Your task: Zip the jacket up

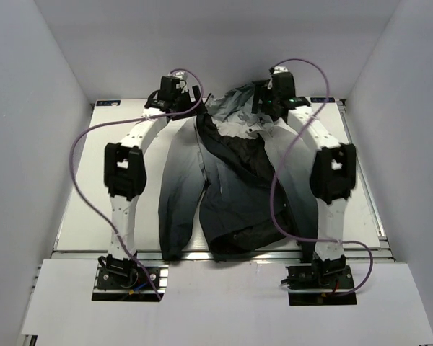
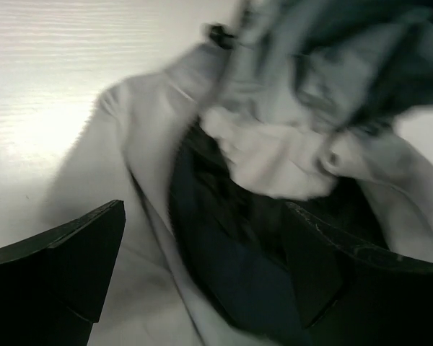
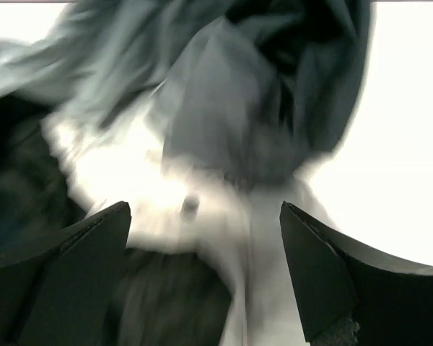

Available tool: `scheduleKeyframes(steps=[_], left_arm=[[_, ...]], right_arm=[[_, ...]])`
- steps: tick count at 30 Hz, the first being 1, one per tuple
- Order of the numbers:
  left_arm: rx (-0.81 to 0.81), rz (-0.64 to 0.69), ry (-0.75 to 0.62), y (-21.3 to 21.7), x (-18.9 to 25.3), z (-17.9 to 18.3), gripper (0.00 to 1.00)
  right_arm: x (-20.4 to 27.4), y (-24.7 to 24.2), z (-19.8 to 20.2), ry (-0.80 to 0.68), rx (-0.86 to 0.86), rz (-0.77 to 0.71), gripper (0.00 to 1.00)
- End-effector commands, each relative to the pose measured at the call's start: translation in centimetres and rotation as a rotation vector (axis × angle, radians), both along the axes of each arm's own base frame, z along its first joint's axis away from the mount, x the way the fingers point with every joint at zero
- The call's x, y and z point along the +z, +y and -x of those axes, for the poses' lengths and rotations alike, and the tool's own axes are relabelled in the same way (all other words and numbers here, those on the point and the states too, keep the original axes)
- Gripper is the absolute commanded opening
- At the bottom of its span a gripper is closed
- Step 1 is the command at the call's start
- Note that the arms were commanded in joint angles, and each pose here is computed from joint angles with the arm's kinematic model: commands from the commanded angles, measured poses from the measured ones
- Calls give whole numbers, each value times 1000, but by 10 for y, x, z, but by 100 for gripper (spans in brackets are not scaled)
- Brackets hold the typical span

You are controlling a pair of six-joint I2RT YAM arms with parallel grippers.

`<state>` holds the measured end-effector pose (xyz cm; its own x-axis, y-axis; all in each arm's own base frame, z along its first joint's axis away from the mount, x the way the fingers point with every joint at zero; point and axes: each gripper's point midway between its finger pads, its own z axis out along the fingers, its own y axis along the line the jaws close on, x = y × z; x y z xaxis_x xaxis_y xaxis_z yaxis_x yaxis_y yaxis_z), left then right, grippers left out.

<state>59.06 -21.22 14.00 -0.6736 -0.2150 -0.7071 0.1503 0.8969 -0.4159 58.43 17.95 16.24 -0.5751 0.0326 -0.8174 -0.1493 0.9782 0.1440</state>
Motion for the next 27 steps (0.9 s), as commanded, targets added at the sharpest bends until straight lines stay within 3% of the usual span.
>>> scheduleKeyframes(steps=[1,3,4,7,9,10,12,13,16,20,23,27], left_arm=[[-153,109,-208,-37,130,54,98],[-167,75,-149,-42,111,90,98],[-201,58,-127,-62,102,112,98],[-251,-6,-56,-88,67,176,98],[-286,20,9,-93,42,214,98],[-335,53,44,-101,33,234,98],[-346,82,112,-97,3,260,98],[-346,79,136,-95,-7,267,98],[-306,15,227,-84,-47,272,98],[-266,-74,303,-82,-87,255,98],[-208,-147,353,-67,-111,232,98],[-102,-86,382,-28,-125,179,98]], right_arm=[[141,2,55,-217,49,-99,89],[105,-11,85,-108,11,-81,89],[117,-21,108,-111,-4,-85,90],[83,-41,169,-20,-41,-88,89],[89,-49,206,-37,-48,-129,89],[56,-55,228,39,-64,-113,89],[51,-62,258,47,-90,-151,89],[21,-66,276,111,-95,-139,89],[-3,-66,300,175,-87,-160,89],[-38,-65,299,256,-93,-133,89],[-51,-54,275,267,-67,-130,89],[-57,-32,216,236,-39,-133,89]])
